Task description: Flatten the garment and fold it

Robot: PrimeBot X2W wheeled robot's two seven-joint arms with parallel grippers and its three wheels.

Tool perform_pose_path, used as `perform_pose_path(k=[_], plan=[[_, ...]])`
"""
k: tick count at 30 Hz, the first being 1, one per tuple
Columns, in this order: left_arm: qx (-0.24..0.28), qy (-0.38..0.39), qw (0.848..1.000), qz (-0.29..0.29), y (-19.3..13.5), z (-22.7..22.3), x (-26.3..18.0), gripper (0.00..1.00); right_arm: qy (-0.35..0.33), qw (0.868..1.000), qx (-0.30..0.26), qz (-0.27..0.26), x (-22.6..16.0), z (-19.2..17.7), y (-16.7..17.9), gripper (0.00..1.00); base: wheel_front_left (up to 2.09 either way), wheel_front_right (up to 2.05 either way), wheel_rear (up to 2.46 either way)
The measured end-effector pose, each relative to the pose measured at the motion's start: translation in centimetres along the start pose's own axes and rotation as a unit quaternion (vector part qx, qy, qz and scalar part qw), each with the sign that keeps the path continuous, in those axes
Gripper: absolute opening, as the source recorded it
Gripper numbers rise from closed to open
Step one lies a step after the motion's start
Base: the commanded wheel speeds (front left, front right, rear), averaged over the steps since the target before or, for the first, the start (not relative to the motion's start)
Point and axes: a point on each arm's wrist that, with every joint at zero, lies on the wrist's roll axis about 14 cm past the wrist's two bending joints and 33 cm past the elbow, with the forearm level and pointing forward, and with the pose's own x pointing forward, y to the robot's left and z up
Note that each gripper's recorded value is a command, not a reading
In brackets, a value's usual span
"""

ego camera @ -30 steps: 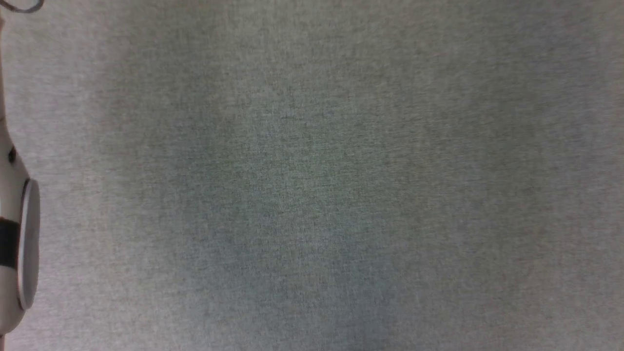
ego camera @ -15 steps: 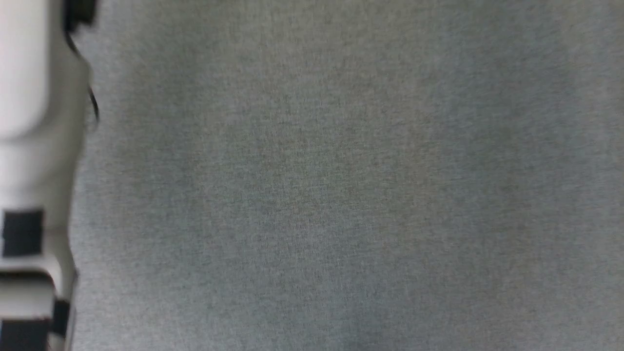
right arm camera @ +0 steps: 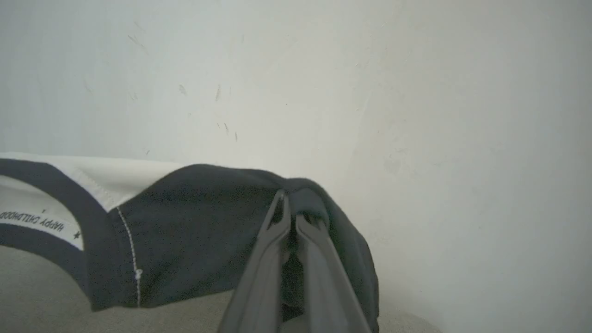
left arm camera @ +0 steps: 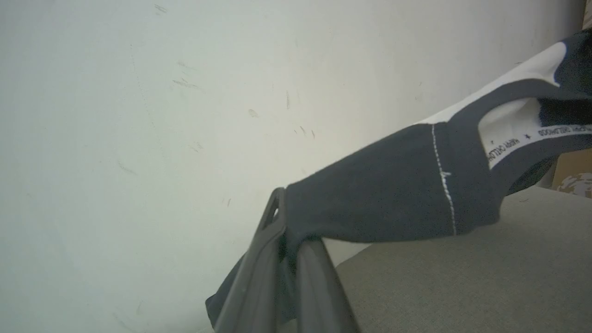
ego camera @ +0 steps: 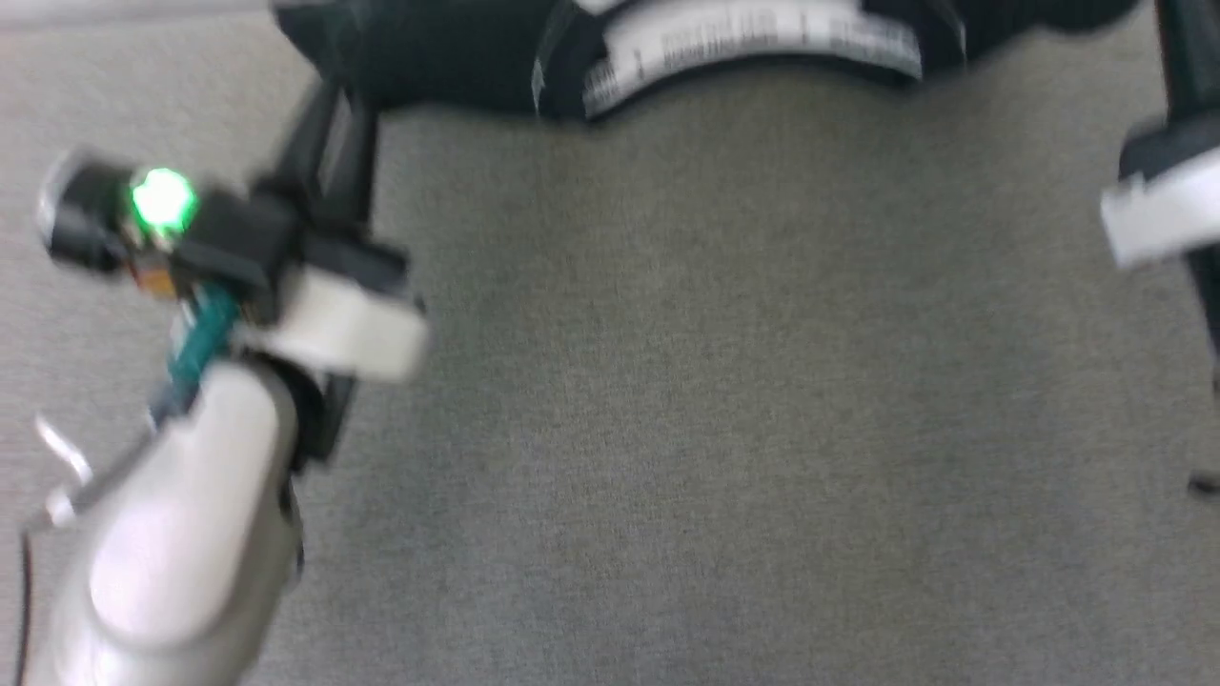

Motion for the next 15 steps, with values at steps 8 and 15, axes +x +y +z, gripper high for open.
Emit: perform_pose_path(k=[8, 15], plan=[[-0.018, 0.04, 0.999, 0.007, -2.3, 2.3, -7.1, 0.0, 0.03, 0.998, 0.042, -0.041, -8.3, 0.4, 0.8, 0.0, 0.0, 0.0, 0.0], [-0.03, 0.083, 0.996, 0.025, -3.4, 3.0, -12.6, 0.0, 0.039, 0.994, 0.073, -0.07, -13.7, 1.2, 1.7, 0.0, 0.0, 0.0, 0.0]])
